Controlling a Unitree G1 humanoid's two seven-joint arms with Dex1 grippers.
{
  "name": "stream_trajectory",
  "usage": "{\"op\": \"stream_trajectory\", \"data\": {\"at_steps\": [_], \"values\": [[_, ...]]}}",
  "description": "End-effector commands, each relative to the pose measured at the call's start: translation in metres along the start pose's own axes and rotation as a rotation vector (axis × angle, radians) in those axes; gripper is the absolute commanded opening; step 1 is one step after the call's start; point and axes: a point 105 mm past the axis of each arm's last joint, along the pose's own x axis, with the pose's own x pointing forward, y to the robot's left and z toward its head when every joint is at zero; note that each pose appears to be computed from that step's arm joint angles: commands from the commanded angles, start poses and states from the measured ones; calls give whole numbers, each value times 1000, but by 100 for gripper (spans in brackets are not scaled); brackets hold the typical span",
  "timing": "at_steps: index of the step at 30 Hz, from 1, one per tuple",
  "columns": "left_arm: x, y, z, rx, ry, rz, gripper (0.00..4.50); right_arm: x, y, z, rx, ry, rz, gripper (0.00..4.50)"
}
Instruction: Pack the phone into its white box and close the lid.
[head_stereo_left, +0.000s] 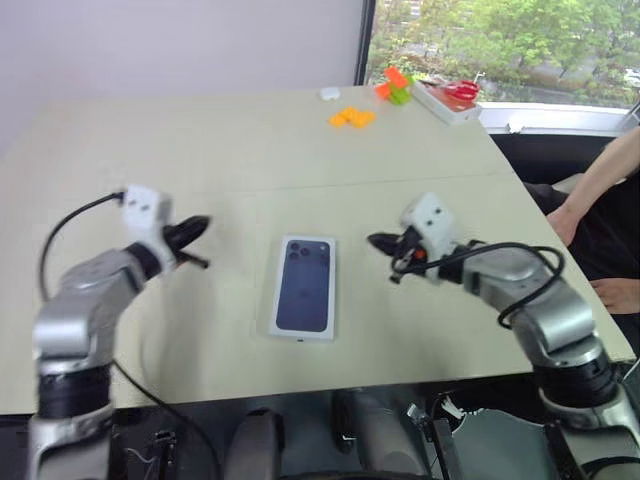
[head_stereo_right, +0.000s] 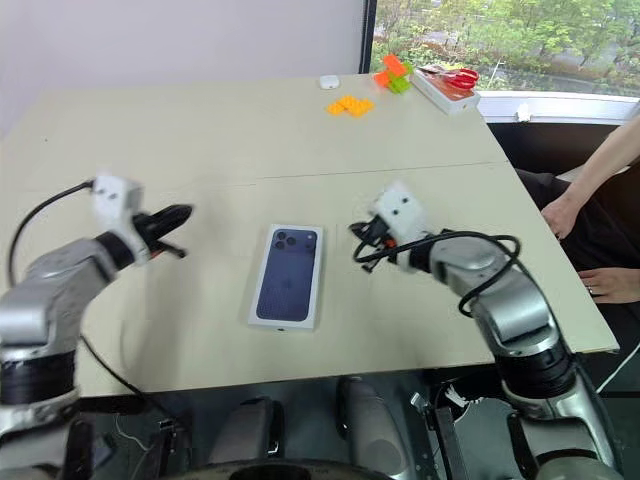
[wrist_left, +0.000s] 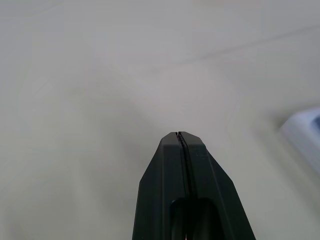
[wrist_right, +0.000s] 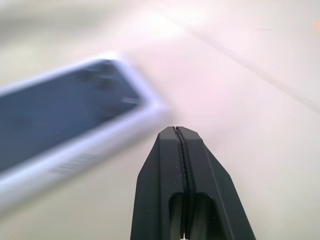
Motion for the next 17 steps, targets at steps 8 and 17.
{"op": "stream_trajectory", "data": {"at_steps": [8,17], "values": [[-64,18,-29,65,55,75,3,-21,-41,-8,126,-67,-29,0],[-72,21,-35,45,60,91,3,-17,-38,-19,147,-55,-35,0]]}}
